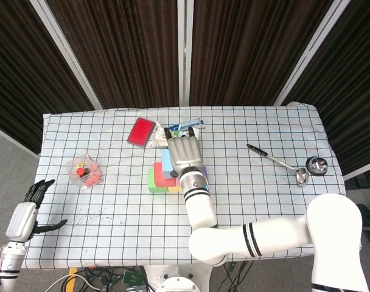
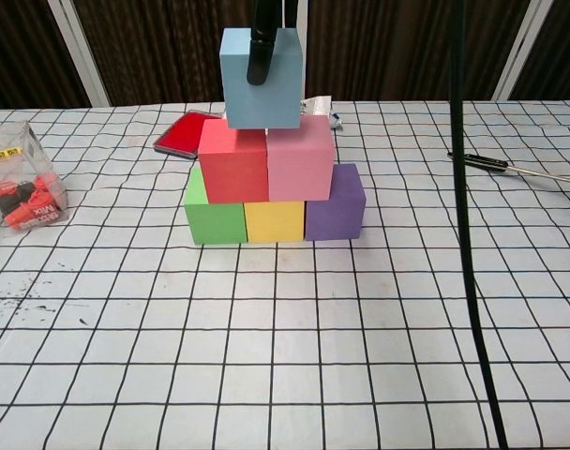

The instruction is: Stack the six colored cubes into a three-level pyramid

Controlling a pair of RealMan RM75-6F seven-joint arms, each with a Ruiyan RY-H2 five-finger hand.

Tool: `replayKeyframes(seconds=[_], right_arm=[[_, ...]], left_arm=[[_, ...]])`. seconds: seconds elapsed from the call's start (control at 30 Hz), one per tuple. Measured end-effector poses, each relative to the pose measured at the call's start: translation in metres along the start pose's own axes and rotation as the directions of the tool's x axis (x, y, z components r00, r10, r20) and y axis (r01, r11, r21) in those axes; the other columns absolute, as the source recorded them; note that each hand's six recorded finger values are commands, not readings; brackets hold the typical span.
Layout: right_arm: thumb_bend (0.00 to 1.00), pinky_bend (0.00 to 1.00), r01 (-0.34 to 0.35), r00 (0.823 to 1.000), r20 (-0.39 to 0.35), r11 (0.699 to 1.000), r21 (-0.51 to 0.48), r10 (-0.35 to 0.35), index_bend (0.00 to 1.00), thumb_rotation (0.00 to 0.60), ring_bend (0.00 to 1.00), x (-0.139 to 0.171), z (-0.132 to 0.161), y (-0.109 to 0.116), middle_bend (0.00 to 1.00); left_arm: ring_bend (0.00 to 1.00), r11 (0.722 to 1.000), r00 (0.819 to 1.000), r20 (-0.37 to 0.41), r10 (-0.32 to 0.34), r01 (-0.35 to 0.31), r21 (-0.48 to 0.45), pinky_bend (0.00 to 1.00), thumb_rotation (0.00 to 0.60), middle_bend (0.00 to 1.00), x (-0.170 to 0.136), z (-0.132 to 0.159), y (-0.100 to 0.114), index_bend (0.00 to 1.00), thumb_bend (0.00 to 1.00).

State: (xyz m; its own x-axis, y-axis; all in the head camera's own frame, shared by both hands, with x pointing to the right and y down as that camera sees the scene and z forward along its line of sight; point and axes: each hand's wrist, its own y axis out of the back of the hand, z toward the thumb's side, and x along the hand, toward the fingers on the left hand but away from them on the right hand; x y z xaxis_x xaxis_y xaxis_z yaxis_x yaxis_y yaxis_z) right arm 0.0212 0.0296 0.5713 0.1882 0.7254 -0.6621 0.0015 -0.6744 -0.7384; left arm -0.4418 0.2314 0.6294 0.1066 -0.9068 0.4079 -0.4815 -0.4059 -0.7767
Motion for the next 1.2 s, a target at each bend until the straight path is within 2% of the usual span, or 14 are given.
replayKeyframes(seconds=[0.73, 1.2], right_arm=[[0.1, 0.0, -0.017, 1.0, 0.004, 1.0, 0.018, 0.017, 0.0, 0.6, 0.29, -0.006, 0.005, -0.016, 0.71], [0.1, 0.0, -0.013, 1.0, 0.004, 1.0, 0.021, 0.013, 0.0, 0.6, 0.29, -0.008, 0.003, -0.016, 0.71]], left_arm=[[0.0, 1.0, 1.0, -0.006, 0.0, 0.0, -0.008, 0.03, 0.6, 0.1, 0.0, -0.003, 0.0, 0.07, 0.0], [0.0, 1.0, 1.0, 0.01, -0.005, 0.004, 0.02, 0.03, 0.6, 0.1, 0.0, 0.002, -0.001, 0.07, 0.0]])
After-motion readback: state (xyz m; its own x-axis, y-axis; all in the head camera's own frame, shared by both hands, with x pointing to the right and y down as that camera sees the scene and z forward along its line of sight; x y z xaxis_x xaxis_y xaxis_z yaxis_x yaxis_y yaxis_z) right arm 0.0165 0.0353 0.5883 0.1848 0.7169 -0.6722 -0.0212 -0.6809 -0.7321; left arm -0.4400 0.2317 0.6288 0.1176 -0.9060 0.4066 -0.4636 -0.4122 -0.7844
